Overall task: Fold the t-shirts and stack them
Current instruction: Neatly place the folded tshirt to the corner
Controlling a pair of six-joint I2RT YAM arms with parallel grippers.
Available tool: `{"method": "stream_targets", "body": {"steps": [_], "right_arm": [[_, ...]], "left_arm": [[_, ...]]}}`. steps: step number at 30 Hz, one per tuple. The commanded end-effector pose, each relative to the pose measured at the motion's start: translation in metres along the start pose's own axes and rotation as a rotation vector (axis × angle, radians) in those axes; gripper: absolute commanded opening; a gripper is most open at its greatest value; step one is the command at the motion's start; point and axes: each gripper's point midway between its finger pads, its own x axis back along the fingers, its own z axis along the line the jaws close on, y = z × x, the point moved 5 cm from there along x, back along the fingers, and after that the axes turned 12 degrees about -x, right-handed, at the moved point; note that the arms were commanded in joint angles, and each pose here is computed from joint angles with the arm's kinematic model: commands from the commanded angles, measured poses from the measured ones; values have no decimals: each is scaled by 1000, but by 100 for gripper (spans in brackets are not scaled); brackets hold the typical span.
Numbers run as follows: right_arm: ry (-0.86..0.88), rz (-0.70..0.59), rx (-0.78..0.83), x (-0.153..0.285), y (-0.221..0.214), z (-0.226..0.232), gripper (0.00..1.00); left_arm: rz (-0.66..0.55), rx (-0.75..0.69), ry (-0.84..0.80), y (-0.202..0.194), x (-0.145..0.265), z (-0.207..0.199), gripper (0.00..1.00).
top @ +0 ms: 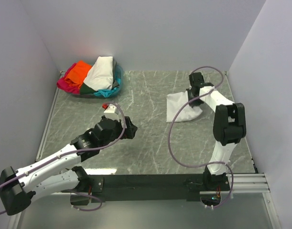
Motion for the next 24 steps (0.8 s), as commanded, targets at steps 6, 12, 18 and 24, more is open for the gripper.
{"method": "stream_targets", "body": {"steps": [6,12,18,24], "right_arm": [[-263,-26,169,-7,59,-67,0],[-414,-44,183,-15,89,-104,0],[-457,-94,144,-23,111,-141,0],[-498,-118,129,-34,127,-160,0]], "left_arm": [[14,7,-13,-4,12,7,98],[37,8,8,-8,14,12,98],[54,27,26,-10,16,14,98],[74,30,56,-7,15,15,97]]}}
